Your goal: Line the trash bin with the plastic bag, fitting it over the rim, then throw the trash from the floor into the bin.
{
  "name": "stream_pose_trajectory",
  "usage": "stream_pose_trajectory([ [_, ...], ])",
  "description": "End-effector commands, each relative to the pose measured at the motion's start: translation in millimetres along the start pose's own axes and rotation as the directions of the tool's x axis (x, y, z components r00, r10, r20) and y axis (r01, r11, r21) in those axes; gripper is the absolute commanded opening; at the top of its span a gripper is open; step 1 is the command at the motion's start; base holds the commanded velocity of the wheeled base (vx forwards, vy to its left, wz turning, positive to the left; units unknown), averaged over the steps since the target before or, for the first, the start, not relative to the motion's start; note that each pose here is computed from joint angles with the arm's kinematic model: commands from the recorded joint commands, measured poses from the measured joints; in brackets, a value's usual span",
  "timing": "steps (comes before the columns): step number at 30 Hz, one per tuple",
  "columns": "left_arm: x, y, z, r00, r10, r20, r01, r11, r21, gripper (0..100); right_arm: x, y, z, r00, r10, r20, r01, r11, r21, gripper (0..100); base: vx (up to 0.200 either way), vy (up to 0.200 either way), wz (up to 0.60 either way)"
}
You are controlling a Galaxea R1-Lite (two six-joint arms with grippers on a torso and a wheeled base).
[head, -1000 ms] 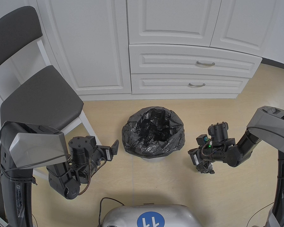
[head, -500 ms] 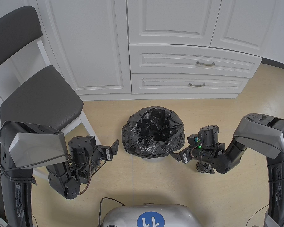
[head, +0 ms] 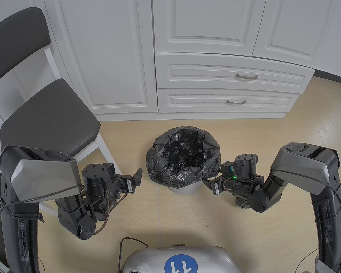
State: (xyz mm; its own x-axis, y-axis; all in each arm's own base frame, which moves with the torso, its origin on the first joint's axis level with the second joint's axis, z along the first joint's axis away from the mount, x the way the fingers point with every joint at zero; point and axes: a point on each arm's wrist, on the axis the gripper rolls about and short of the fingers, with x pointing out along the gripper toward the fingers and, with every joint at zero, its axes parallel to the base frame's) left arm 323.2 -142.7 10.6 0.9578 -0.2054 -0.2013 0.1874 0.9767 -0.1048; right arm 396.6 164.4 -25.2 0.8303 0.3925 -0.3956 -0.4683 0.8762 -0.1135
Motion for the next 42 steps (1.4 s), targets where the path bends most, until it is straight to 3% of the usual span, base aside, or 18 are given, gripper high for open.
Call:
stream_pose_trajectory([
  [1, 0, 0, 0, 1.000, 0.001, 0.001, -0.001, 1.000, 0.000, 100, 0, 0, -4, 1.000, 0.003, -0.011, -0.003, 1.000, 0.001, 0, 0.000, 0.000, 0.00],
  [10, 0, 0, 0, 1.000, 0.001, 0.001, -0.001, 1.000, 0.000, 100, -7, -7, -11, 0.998, -0.004, -0.055, 0.004, 1.000, 0.001, 0, 0.000, 0.000, 0.00],
  [17, 0, 0, 0, 1.000, 0.001, 0.001, -0.001, 1.000, 0.000, 100, -33, -33, -5, 0.987, -0.028, -0.158, 0.021, 0.999, -0.050, 0, 0.000, 0.000, 0.00],
  [25, 0, 0, 0, 1.000, 0.001, -0.001, -0.001, 1.000, 0.000, 100, -32, -29, 5, 0.997, -0.006, -0.078, 0.002, 0.998, -0.061, 0, 0.000, 0.000, 0.00],
  [26, 0, 0, 0, 1.000, 0.001, -0.001, -0.001, 1.000, 0.000, 100, -31, -28, 6, 0.998, -0.003, -0.064, -0.001, 0.998, -0.063, 100, 0.000, 0.000, 0.00],
  [33, 0, 0, -1, 1.000, 0.001, -0.002, -0.001, 1.000, -0.006, 100, -8, -10, -9, 1.000, 0.015, -0.015, -0.016, 0.997, -0.074, 100, 0.000, 0.000, 0.00],
  [37, 0, 1, -1, 1.000, 0.003, -0.004, -0.003, 1.000, -0.006, 100, -5, -9, -3, 1.000, 0.012, 0.025, -0.011, 0.998, -0.055, 100, 0.000, 0.000, 0.00],
  [40, 0, 1, -1, 1.000, 0.003, -0.004, -0.003, 1.000, -0.006, 100, -20, -6, 27, 0.997, 0.017, 0.076, -0.021, 0.999, 0.045, 100, 0.000, 0.000, 0.00],
  [42, -1, 1, -1, 1.000, 0.004, -0.007, -0.004, 1.000, -0.005, 100, -30, -1, 44, 0.997, 0.027, 0.066, -0.034, 0.994, 0.100, 100, 0.000, 0.000, 0.00],
])
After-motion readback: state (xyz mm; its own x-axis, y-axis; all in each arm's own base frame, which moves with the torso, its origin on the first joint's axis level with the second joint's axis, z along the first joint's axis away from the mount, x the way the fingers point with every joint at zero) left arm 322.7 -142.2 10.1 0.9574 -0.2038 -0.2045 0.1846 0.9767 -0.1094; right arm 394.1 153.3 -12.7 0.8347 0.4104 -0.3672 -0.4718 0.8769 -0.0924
